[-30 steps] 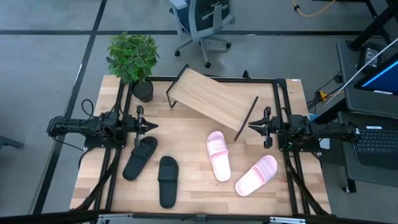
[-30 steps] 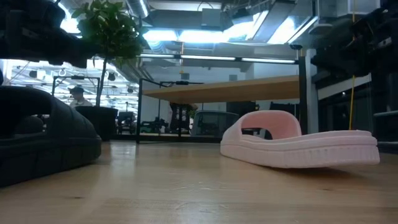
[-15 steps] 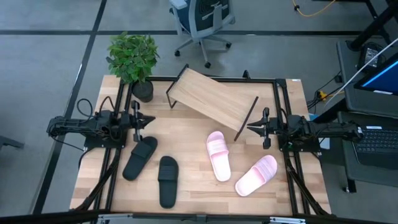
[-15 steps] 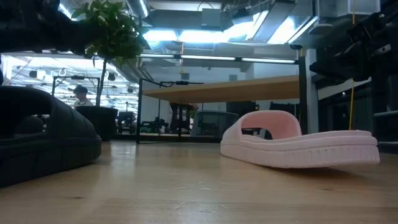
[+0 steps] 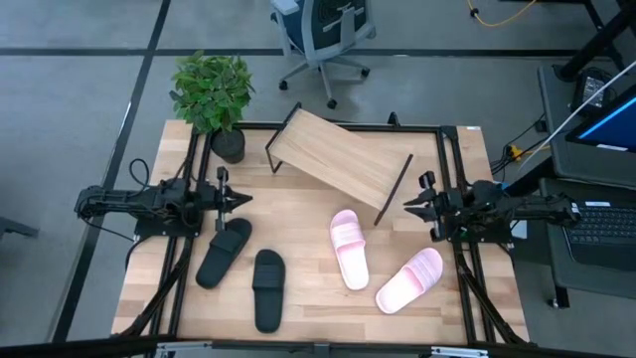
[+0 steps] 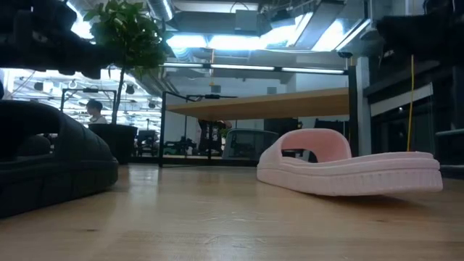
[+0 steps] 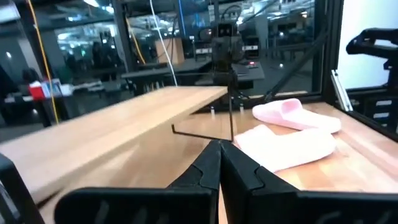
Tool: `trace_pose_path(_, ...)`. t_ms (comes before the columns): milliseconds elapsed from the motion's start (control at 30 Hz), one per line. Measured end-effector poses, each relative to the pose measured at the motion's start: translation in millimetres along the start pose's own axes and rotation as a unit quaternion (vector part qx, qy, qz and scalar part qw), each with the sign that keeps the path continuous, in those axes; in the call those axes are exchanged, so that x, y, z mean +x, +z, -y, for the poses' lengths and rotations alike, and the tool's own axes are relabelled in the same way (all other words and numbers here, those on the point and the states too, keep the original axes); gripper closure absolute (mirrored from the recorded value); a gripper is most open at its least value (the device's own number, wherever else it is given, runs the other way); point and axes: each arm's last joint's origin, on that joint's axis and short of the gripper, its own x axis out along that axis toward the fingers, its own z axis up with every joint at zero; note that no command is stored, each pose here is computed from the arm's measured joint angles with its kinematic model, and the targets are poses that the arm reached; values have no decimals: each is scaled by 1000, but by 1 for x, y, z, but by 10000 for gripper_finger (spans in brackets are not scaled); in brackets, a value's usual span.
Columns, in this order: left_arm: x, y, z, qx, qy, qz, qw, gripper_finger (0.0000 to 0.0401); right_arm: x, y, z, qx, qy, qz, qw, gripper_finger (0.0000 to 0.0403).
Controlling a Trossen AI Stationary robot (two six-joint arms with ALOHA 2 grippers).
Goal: Pick and place slides into the shelf
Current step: Put the right pink slide on the shelf
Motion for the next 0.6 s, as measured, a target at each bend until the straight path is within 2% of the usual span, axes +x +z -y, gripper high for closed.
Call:
trace_pose_path(200, 1, -5, 1, -83, -2, -27, 996, 401, 4, 29, 1, 7, 2, 24, 1000, 347)
trace_pose_path(367, 5, -11, 2, -82, -8, -65, 995, 401, 15, 54, 0, 8, 21, -13, 1000, 349)
trace_pose_path(600, 6, -10, 2, -41, -9, -62, 997, 401, 44, 75, -14, 81, 85, -80, 990, 382)
